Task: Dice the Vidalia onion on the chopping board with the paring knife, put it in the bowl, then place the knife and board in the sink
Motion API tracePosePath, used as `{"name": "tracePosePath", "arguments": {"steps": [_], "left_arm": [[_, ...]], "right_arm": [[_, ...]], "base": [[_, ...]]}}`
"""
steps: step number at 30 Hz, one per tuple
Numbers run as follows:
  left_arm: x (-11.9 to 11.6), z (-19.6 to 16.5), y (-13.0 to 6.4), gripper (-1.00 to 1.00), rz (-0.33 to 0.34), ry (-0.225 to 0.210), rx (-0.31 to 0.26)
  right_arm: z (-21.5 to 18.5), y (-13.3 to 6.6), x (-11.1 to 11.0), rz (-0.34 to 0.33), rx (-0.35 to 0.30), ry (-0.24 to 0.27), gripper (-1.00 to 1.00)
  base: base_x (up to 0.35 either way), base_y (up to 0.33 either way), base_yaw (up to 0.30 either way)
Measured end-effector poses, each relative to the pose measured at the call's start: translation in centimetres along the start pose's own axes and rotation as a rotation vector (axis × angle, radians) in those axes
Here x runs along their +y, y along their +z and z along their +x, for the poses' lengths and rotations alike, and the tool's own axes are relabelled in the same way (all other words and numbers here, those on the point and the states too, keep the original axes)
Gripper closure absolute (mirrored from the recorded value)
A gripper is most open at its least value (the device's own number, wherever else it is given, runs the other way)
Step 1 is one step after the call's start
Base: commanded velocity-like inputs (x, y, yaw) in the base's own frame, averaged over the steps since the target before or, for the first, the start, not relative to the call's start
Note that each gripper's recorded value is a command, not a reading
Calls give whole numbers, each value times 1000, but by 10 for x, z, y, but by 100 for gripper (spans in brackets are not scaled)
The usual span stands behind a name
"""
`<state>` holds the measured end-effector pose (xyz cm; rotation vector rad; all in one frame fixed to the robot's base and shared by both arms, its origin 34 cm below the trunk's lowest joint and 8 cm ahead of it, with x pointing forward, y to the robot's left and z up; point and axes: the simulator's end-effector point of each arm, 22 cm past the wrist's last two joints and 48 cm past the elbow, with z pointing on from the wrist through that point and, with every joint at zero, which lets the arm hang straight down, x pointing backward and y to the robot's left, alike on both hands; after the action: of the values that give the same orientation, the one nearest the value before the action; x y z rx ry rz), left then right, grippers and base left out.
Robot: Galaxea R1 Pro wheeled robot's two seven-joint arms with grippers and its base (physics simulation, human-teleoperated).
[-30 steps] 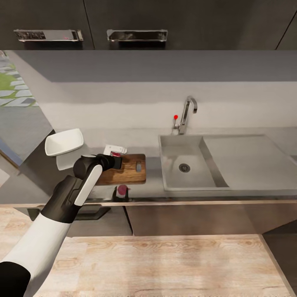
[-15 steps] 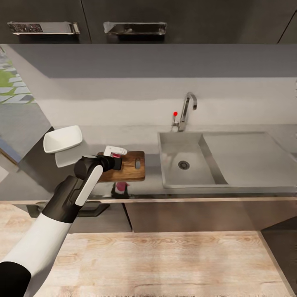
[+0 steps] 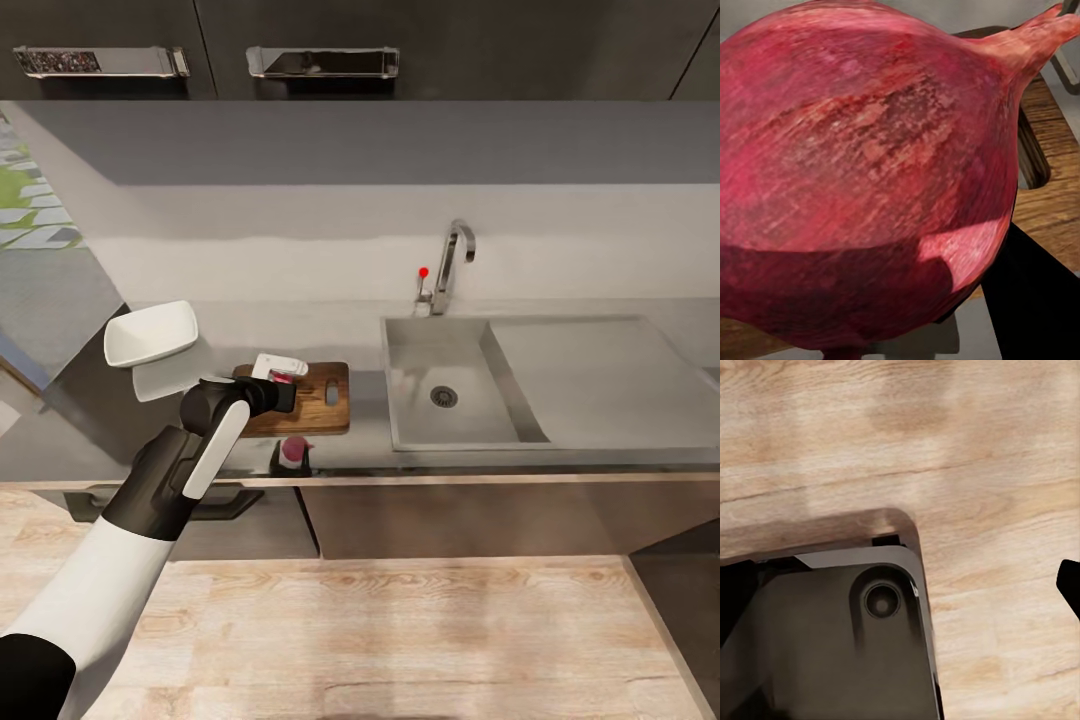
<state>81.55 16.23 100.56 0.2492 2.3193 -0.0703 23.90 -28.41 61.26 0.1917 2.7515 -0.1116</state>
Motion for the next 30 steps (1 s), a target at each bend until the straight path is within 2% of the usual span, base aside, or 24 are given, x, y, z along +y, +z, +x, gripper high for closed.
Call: {"name": "tracePosePath", "arguments": {"steps": [22, 30], "left_arm": [[1, 5, 3, 100, -3, -2, 13], [0, 22, 7, 100, -1, -6, 42]], "right_arm": [[0, 0, -1, 0, -2, -3, -100], [0, 0, 2, -2, -2, -1, -100]], "base": [[0, 0, 0], [0, 0, 0]]}}
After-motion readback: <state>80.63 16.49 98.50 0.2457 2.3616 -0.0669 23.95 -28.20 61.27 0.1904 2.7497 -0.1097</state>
